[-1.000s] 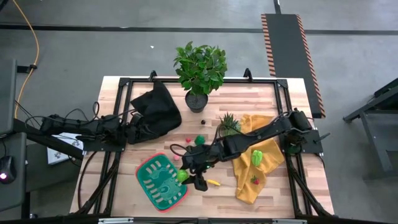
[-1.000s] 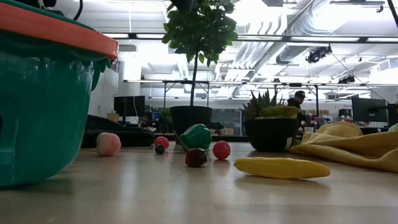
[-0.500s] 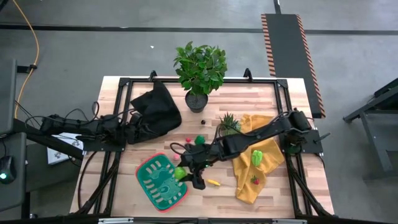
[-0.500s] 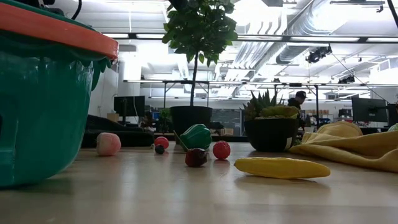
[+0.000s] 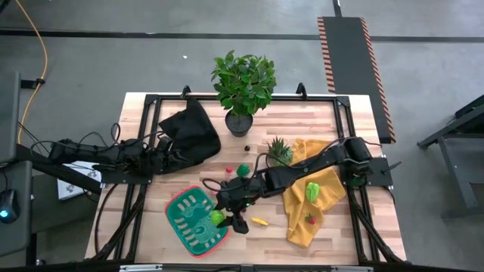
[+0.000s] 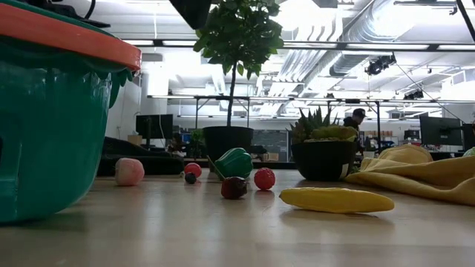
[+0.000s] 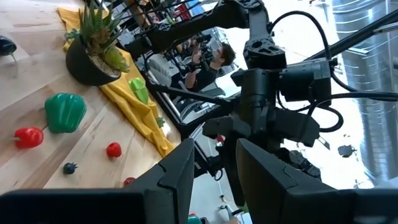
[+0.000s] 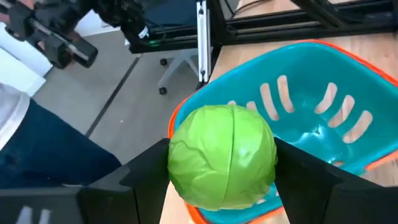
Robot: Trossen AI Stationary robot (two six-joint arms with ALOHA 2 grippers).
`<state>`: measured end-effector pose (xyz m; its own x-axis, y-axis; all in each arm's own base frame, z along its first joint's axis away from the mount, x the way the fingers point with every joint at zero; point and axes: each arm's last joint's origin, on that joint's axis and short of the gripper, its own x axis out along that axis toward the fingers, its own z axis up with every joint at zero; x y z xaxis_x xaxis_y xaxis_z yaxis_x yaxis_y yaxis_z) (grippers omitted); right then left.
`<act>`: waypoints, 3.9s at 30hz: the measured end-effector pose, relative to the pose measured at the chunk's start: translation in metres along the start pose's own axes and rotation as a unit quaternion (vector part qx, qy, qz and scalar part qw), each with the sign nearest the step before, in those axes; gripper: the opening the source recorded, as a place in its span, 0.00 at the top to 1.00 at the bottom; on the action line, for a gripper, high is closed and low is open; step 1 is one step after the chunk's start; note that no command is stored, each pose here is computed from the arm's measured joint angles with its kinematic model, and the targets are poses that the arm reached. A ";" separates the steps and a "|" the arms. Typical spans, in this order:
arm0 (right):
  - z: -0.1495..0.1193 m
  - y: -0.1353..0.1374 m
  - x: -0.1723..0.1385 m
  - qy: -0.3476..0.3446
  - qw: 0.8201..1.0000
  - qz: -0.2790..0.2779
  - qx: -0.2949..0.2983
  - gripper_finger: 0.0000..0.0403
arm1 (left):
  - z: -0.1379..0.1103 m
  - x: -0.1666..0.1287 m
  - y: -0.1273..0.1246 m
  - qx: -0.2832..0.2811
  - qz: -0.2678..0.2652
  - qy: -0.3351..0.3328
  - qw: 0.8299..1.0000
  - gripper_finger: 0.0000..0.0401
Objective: Pick and placing Produce into tupperware
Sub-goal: Put the green cabbage into the blue basket
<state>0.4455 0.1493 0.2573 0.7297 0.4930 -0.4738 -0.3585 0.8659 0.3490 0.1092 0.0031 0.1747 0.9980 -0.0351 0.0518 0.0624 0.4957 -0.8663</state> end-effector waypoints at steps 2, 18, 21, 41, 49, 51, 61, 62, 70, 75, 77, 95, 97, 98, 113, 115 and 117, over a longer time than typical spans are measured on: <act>-0.001 0.000 0.002 0.002 1.000 0.015 0.000 0.42 | 0.000 0.000 0.000 0.000 0.000 0.000 1.000 0.72; 0.000 -0.003 0.004 -0.004 1.000 0.019 0.019 0.42 | 0.001 0.000 -0.002 -0.012 -0.011 -0.007 1.000 0.72; 0.001 -0.007 0.002 -0.008 0.999 0.015 0.029 0.42 | 0.004 0.000 -0.008 -0.003 -0.041 -0.023 0.999 0.72; 0.069 -0.029 -0.043 -0.033 0.998 -0.038 0.030 0.42 | 0.049 0.004 -0.088 0.189 -0.040 -0.006 0.981 0.72; 0.079 -0.027 -0.054 -0.017 0.999 -0.045 0.023 0.42 | 0.068 0.020 -0.123 0.261 -0.014 0.073 0.962 0.72; 0.081 -0.027 -0.057 -0.014 0.999 -0.044 0.028 0.42 | 0.071 0.025 -0.129 0.279 -0.011 0.092 0.956 0.72; 0.088 -0.034 -0.072 0.013 0.998 -0.023 0.060 0.42 | 0.069 0.051 -0.156 0.386 0.019 0.150 0.910 0.72; 0.089 -0.034 -0.074 0.018 0.998 -0.025 0.061 0.42 | 0.069 0.052 -0.159 0.398 0.026 0.153 0.904 0.72; 0.093 -0.040 -0.085 0.034 0.997 -0.026 0.067 0.42 | 0.067 0.050 -0.182 0.510 0.106 0.160 0.839 0.72; 0.097 -0.048 -0.092 0.029 0.997 -0.015 0.073 0.42 | 0.062 0.053 -0.194 0.582 0.140 0.155 0.786 0.72; 0.098 -0.052 -0.096 0.029 0.997 -0.012 0.077 0.42 | 0.057 0.056 -0.197 0.613 0.144 0.157 0.761 0.72; 0.117 -0.069 -0.137 -0.018 0.995 0.015 0.098 0.42 | 0.027 0.080 -0.199 0.707 0.234 0.139 0.652 0.35; 0.118 -0.068 -0.138 -0.020 0.995 0.016 0.098 0.42 | 0.025 0.084 -0.200 0.713 0.232 0.135 0.648 0.30; 0.118 -0.068 -0.138 -0.020 0.995 0.015 0.098 0.42 | 0.024 0.086 -0.200 0.716 0.230 0.132 0.645 0.29; 0.129 -0.067 -0.139 -0.071 0.992 0.023 0.099 0.42 | 0.022 0.100 -0.210 0.749 0.214 0.092 0.620 0.27; 0.129 -0.067 -0.140 -0.076 0.992 0.021 0.099 0.42 | 0.023 0.100 -0.210 0.755 0.215 0.093 0.613 0.27; 0.131 -0.067 -0.140 -0.083 0.992 0.022 0.096 0.42 | 0.022 0.100 -0.210 0.759 0.215 0.094 0.607 0.27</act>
<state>0.4437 0.0114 0.4060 0.8076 0.4950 -0.3206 -0.2855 0.8038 0.5219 0.1964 -0.0850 0.3731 0.9142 0.3534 -0.1982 -0.1293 0.7179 0.6840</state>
